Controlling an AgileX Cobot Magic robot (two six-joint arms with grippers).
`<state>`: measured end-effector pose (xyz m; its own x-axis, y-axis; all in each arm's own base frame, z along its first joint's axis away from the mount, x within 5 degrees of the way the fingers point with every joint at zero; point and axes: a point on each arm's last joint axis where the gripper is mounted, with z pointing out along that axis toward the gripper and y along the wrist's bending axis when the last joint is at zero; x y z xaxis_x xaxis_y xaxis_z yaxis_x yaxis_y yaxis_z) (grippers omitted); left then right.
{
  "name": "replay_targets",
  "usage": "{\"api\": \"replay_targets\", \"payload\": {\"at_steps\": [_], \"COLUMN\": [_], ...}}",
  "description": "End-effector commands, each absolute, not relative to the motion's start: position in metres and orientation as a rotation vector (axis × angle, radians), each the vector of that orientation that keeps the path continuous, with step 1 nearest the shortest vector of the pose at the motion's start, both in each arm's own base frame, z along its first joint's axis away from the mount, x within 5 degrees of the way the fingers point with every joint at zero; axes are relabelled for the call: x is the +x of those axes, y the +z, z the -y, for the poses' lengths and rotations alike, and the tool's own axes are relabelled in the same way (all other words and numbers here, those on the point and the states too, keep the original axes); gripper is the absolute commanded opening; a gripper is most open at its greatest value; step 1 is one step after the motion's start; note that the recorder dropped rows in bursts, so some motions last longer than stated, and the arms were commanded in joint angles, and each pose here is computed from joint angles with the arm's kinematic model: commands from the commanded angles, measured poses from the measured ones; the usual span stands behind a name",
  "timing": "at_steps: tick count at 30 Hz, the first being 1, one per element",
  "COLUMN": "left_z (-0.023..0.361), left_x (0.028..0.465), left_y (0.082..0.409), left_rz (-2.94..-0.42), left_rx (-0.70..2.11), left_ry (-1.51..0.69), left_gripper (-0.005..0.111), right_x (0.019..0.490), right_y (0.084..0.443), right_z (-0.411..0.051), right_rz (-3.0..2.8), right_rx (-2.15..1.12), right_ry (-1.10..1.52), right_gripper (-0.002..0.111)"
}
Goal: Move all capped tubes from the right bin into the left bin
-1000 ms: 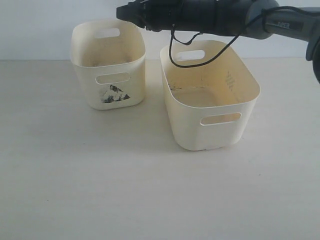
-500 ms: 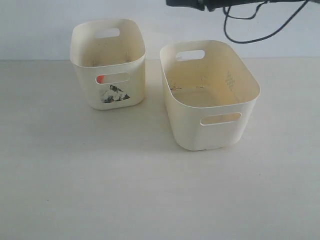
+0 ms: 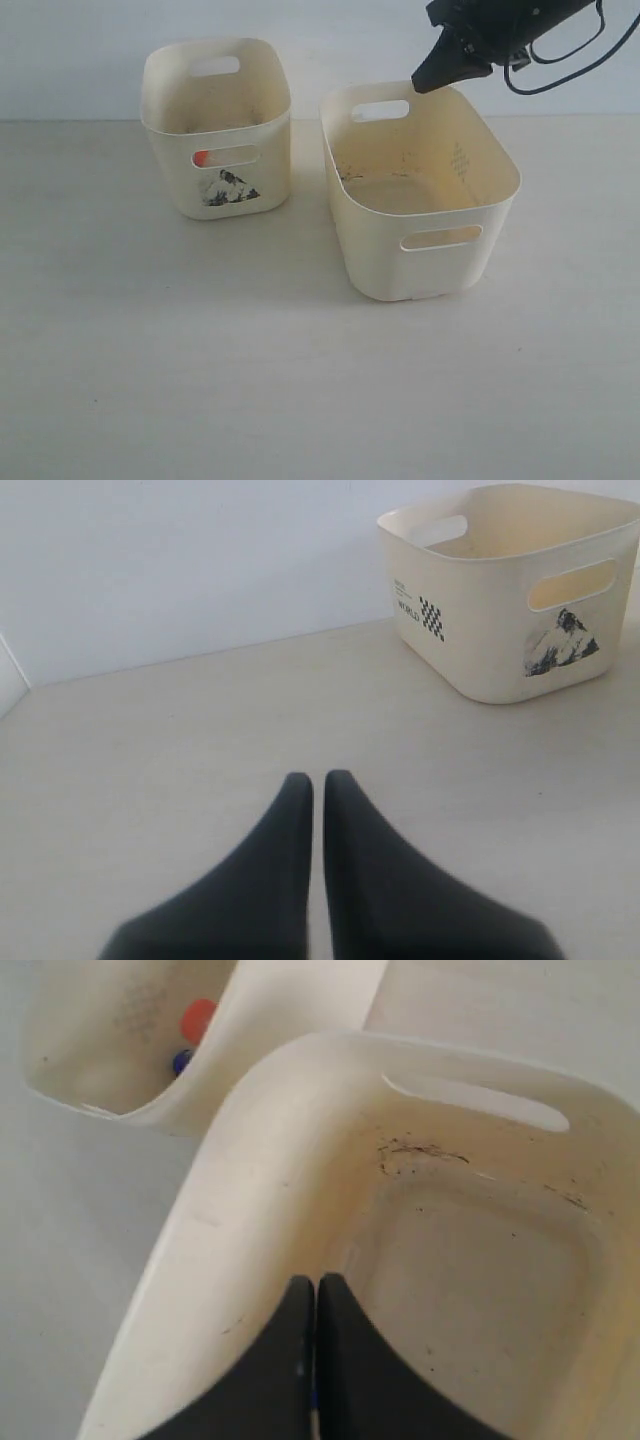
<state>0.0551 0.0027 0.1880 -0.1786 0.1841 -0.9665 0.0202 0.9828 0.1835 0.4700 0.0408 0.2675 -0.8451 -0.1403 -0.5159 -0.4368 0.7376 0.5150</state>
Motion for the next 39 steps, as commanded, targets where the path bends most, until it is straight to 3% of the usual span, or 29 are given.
{"api": "replay_targets", "payload": {"at_steps": [1, 7, 14, 32, 39], "left_z": [-0.002, -0.002, -0.002, -0.002, -0.002], "left_x": [0.055, 0.055, 0.055, 0.055, 0.055], "left_y": [0.19, 0.19, 0.19, 0.19, 0.19], "left_rz": [-1.735, -1.735, -1.735, -1.735, -1.735], "left_rx": [0.14, 0.14, 0.14, 0.14, 0.14], "left_ry": [0.132, 0.132, 0.132, 0.132, 0.132], "left_gripper": [0.004, 0.004, 0.004, 0.004, 0.004], "right_x": [0.468, 0.461, 0.454, 0.452, 0.458], "right_y": [0.269, 0.258, 0.258, 0.256, 0.234], "right_z": [-0.043, -0.068, -0.106, -0.109, -0.111], "right_rz": [-2.567, -2.737, -2.737, -2.781, -2.843], "right_rx": [-0.357, -0.362, -0.467, -0.411, -0.341], "right_ry": [0.809, 0.602, 0.614, 0.6, 0.63], "right_gripper": [0.0, 0.0, 0.0, 0.0, 0.0]}}
